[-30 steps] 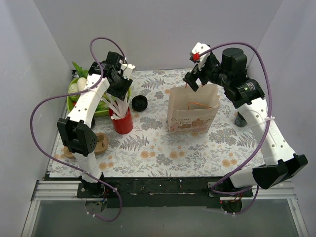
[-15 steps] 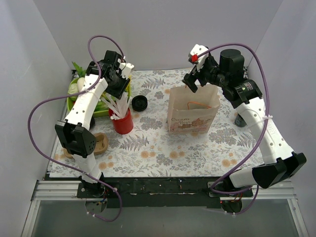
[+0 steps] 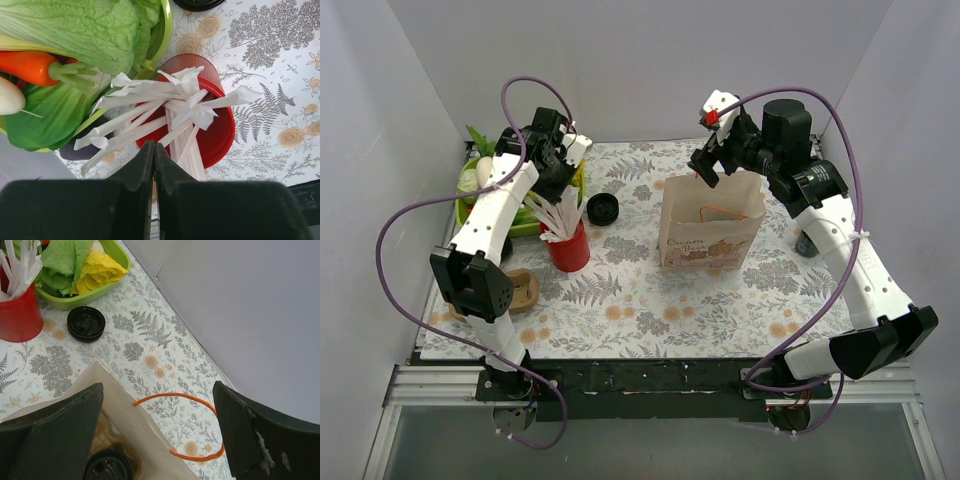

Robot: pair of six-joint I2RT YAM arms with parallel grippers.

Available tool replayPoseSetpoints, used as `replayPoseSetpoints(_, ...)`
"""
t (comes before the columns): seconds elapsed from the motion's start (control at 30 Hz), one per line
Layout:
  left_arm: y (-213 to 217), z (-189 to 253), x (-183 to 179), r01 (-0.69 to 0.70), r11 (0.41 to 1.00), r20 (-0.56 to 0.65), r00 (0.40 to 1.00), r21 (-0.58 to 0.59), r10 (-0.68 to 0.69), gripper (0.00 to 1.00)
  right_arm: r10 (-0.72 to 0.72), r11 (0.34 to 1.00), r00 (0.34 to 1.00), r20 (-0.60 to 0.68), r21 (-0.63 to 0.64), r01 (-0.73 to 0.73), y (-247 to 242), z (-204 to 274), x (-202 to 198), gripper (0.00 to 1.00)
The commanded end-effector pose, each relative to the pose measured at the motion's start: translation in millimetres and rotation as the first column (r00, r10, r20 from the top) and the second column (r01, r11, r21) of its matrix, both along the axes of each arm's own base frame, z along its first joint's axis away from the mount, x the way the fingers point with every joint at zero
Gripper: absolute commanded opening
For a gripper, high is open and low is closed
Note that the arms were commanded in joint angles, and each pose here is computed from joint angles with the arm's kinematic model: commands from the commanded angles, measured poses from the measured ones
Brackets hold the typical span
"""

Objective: Pack the takeout coffee

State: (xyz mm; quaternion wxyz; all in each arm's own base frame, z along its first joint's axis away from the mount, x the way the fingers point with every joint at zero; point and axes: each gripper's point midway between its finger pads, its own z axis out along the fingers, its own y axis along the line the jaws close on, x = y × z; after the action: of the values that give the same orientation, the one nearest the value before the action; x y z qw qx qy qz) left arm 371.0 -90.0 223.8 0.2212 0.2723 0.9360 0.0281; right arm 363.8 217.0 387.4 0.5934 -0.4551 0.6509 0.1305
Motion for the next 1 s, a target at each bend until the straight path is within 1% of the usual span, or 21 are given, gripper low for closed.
replayPoseSetpoints(0.0, 8, 44, -15, 0.015, 1.0, 0.098, 0.995, -0.001, -0.015, 0.0, -0.003, 1.0, 0.996, 0.087, 0.023, 0.001, -2, 30, 2, 0.97)
replayPoseSetpoints(0.07, 3, 68, -13, 0.034, 0.999, 0.152, 0.988, -0.018, -0.031, 0.0, -0.006, 1.0, 0.996, 0.089, 0.02, 0.004, -1, 30, 6, 0.97)
replayPoseSetpoints(0.2, -1, 111, -16, 0.036, 0.999, 0.29, 0.956, 0.015, -0.039, 0.0, 0.008, 1.0, 0.996, 0.083, 0.026, -0.01, 5, 31, 12, 0.97)
replayPoseSetpoints(0.27, 8, 128, -18, 0.003, 0.997, 0.349, 0.937, 0.077, -0.03, 0.0, 0.012, 0.999, 0.997, 0.076, 0.031, -0.015, 8, 30, 16, 0.97)
replayPoseSetpoints(0.37, 16, 157, -21, -0.023, 0.993, 0.432, 0.902, 0.114, -0.028, 0.0, 0.015, 0.999, 0.998, 0.062, 0.042, -0.017, 12, 27, 21, 0.97)
replayPoseSetpoints(0.4, 18, 179, -22, -0.034, 0.994, 0.49, 0.872, 0.101, -0.019, 0.0, 0.016, 0.999, 0.998, 0.066, 0.045, -0.019, 13, 28, 22, 0.97)
replayPoseSetpoints(0.47, 28, 201, -19, -0.07, 0.986, 0.548, 0.836, 0.15, -0.024, 0.0, 0.018, 0.999, 0.998, 0.059, 0.046, -0.021, 15, 26, 26, 0.97)
replayPoseSetpoints(0.53, 36, 235, -18, -0.104, 0.982, 0.633, 0.774, 0.155, -0.018, 0.0, 0.016, 0.999, 0.998, 0.064, 0.045, -0.019, 16, 27, 28, 0.97)
replayPoseSetpoints(0.57, 38, 256, -16, -0.128, 0.982, 0.696, 0.718, 0.138, -0.004, 0.0, 0.013, 0.999, 0.997, 0.071, 0.045, -0.016, 16, 29, 30, 0.97)
replayPoseSetpoints(0.6, 38, 273, -17, -0.119, 0.981, 0.733, 0.679, 0.154, -0.033, 0.0, 0.005, 0.999, 0.997, 0.075, 0.046, -0.009, 15, 30, 32, 0.97)
replayPoseSetpoints(0.63, 33, 281, -16, -0.103, 0.983, 0.758, 0.651, 0.154, -0.05, 0.0, 0.002, 0.999, 0.997, 0.082, 0.048, -0.006, 15, 32, 34, 0.97)
replayPoseSetpoints(0.67, 26, 305, -12, -0.086, 0.99, 0.823, 0.566, 0.109, -0.042, 0.0, -0.009, 0.998, 0.996, 0.089, 0.056, 0.004, 15, 37, 37, 0.97)
replayPoseSetpoints(0.7, 24, 322, -21, -0.052, 0.994, 0.857, 0.513, 0.097, -0.057, 0.0, -0.047, 0.997, 0.995, 0.094, 0.062, 0.041, 10, 41, 42, 0.97)
replayPoseSetpoints(0.73, 15, 330, -21, -0.009, 0.997, 0.875, 0.48, 0.083, -0.068, 0.0, -0.089, 0.994, 0.991, 0.103, 0.08, 0.081, 6, 47, 48, 0.97)
replayPoseSetpoints(0.77, 4, 350, -23, 0.039, 0.999, 0.912, 0.407, 0.038, -0.051, 0.0, -0.143, 0.985, 0.985, 0.092, 0.108, 0.133, 1, 50, 56, 0.97)
replayPoseSetpoints(0.8, -8, 355, -19, 0.09, 0.996, 0.92, 0.387, 0.019, -0.053, 0.0, -0.235, 0.966, 0.967, 0.099, 0.137, 0.22, -16, 60, 65, 0.97)
replayPoseSetpoints(0.83, -23, 358, -17, 0.142, 0.99, 0.924, 0.381, -0.018, -0.038, 0.0, -0.271, 0.954, 0.958, 0.094, 0.161, 0.254, -24, 64, 70, 0.97)
replayPoseSetpoints(0.87, -29, 372, -26, 0.197, 0.979, 0.935, 0.354, -0.046, -0.027, 0.0, -0.306, 0.939, 0.947, 0.098, 0.195, 0.283, -33, 73, 75, 0.97)
replayPoseSetpoints(0.9, -54, 370, -27, 0.32, 0.946, 0.933, 0.352, -0.045, -0.074, 0.0, -0.378, 0.906, 0.923, 0.079, 0.237, 0.351, -50, 81, 80, 0.97)
replayPoseSetpoints(0.93, -67, 369, -35, 0.389, 0.919, 0.932, 0.352, -0.06, -0.089, 0.0, -0.427, 0.882, 0.901, 0.078, 0.253, 0.396, -61, 85, 84, 0.97)
replayPoseSetpoints(0.97, -81, 354, -31, 0.437, 0.897, 0.92, 0.374, -0.066, -0.114, 0.0, -0.491, 0.848, 0.868, 0.072, 0.269, 0.457, -75, 88, 87, 0.97)
